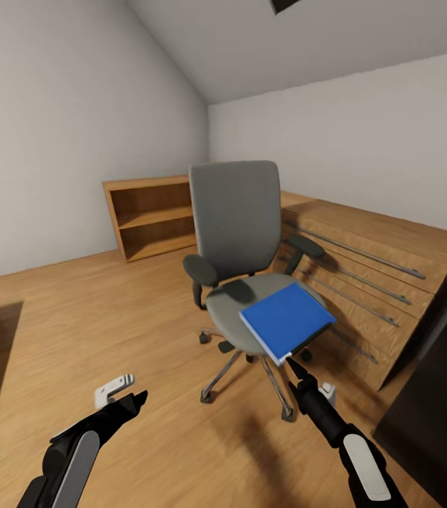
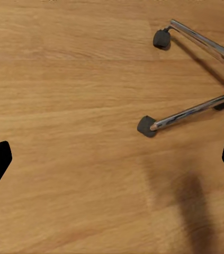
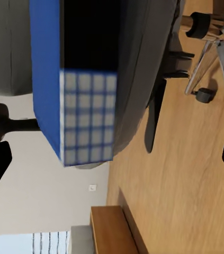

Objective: In the bedroom, organize the workspace by keeping the computer under the desk, ensuring the monitor is on the desk, placing the keyboard on the desk next to the monitor, placing the mouse on the desk next to the keyboard, moving the folder from the swivel chair onto the desk next to the mouse, stacking the notebook on top of the folder with the pen on top of the notebook, and positioning the swivel chair next to the desk.

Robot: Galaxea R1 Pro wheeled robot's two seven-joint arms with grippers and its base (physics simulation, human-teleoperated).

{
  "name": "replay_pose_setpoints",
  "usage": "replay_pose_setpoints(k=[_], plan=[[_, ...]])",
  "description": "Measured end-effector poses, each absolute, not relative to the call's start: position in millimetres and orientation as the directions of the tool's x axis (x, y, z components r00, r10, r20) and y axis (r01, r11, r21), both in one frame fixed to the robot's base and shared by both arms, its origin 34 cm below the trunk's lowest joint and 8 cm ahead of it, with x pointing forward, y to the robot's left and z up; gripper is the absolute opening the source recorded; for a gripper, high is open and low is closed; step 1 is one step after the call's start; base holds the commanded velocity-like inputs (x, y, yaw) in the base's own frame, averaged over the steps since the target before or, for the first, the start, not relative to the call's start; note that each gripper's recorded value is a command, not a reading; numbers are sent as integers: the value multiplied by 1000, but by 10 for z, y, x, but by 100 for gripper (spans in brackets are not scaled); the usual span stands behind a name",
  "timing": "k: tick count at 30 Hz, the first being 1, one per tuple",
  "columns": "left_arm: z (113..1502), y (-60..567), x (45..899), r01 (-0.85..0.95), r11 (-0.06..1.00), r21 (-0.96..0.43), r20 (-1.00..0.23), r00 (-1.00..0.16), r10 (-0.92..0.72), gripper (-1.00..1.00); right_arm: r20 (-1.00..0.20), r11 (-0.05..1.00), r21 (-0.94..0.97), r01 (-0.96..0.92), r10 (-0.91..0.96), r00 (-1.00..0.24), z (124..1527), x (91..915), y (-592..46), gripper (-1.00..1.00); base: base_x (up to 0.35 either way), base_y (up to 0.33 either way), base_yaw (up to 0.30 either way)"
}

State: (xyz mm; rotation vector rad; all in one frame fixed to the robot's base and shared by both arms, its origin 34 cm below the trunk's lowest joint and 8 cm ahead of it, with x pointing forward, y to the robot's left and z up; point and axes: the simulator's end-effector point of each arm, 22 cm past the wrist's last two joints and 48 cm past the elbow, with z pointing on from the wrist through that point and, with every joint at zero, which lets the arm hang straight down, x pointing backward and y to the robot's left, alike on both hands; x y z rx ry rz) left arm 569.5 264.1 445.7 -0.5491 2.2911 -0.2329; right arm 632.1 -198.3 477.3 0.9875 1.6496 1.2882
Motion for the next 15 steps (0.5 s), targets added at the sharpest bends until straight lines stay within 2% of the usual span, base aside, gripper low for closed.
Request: replay_pose_setpoints(k=[7,11,15], plan=[[4453,2639,5694,-317,891,-326,-636,-623,-455,100,-129,177,979,99,920,-371,4777,6324,-1989,100,66,0,0],[4456,2638,5694,-316,891,-326,-637,-623,-455,100,-130,178,979,100,920,-370,4777,6324,-1992,100,176,0,0],[4454,2640,5694,-317,891,-326,-636,-623,-455,100,-129,178,979,100,920,-369,4775,6325,-1995,100,68,0,0]])
